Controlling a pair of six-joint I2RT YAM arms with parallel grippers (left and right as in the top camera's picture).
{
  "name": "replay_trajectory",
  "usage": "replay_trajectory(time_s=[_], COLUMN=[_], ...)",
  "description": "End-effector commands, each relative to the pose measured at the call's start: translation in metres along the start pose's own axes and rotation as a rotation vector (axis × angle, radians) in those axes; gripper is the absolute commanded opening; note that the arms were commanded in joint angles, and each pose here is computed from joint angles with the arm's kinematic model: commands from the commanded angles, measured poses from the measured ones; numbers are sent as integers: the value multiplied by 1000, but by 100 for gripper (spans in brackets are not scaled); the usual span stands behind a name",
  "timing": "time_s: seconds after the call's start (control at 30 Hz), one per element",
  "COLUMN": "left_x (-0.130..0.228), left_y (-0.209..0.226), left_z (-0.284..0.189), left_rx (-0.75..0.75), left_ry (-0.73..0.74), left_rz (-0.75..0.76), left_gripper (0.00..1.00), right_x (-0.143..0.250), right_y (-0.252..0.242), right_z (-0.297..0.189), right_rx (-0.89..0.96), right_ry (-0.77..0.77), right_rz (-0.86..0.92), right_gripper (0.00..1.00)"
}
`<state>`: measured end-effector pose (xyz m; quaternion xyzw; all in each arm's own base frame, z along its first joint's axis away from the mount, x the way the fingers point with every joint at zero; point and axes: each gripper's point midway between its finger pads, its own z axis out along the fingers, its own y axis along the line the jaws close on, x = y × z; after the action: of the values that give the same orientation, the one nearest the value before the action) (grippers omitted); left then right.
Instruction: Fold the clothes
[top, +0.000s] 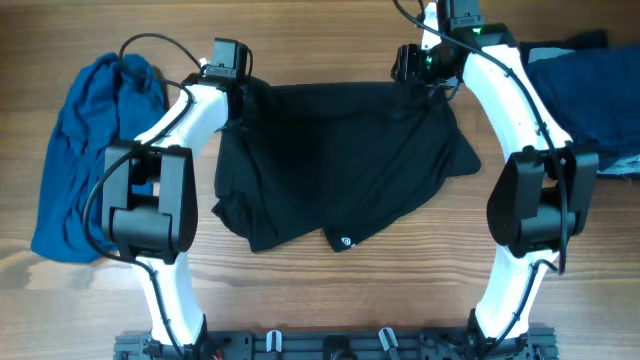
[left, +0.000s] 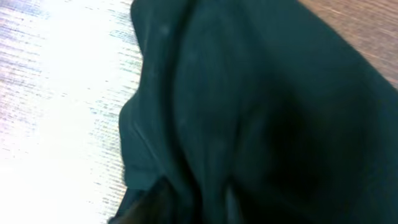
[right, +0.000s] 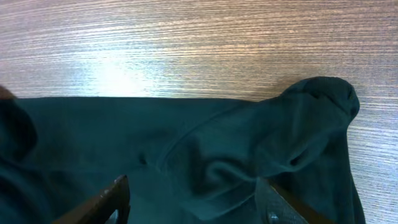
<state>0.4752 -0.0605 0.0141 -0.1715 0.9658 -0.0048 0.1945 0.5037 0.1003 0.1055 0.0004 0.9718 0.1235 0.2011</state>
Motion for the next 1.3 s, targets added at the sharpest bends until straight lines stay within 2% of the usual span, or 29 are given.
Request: replay_trajectory(time_s=[0.0, 0.1, 0.27, 0.6, 0.87, 1.03, 1.27], left_x=[4, 4, -4, -36, -38, -39, -39], left_y=[3, 3, 9, 2, 1, 1, 1], left_z=[8, 8, 1, -58, -58, -59, -59], left_rx=[-2, -2, -38, 16, 20, 23, 23], left_ry=[15, 14, -22, -146, -154, -159, -159], left_rz=[0, 0, 0, -18, -19, -20, -20], left_gripper=[14, 4, 4, 4, 4, 4, 4], right_x=[-1, -1, 1, 28, 64, 67, 62], right_y=[-3, -3, -3, 14, 20, 9, 8], right_z=[-1, -1, -1, 3, 14, 20, 35], right_rx=[10, 10, 11, 8, 109, 173, 162], right_ry=[-3, -1, 7, 106, 195, 183, 135], right_rz=[-15, -15, -13, -35, -40, -14, -18], right_gripper=[65, 65, 64, 63, 61, 61, 61])
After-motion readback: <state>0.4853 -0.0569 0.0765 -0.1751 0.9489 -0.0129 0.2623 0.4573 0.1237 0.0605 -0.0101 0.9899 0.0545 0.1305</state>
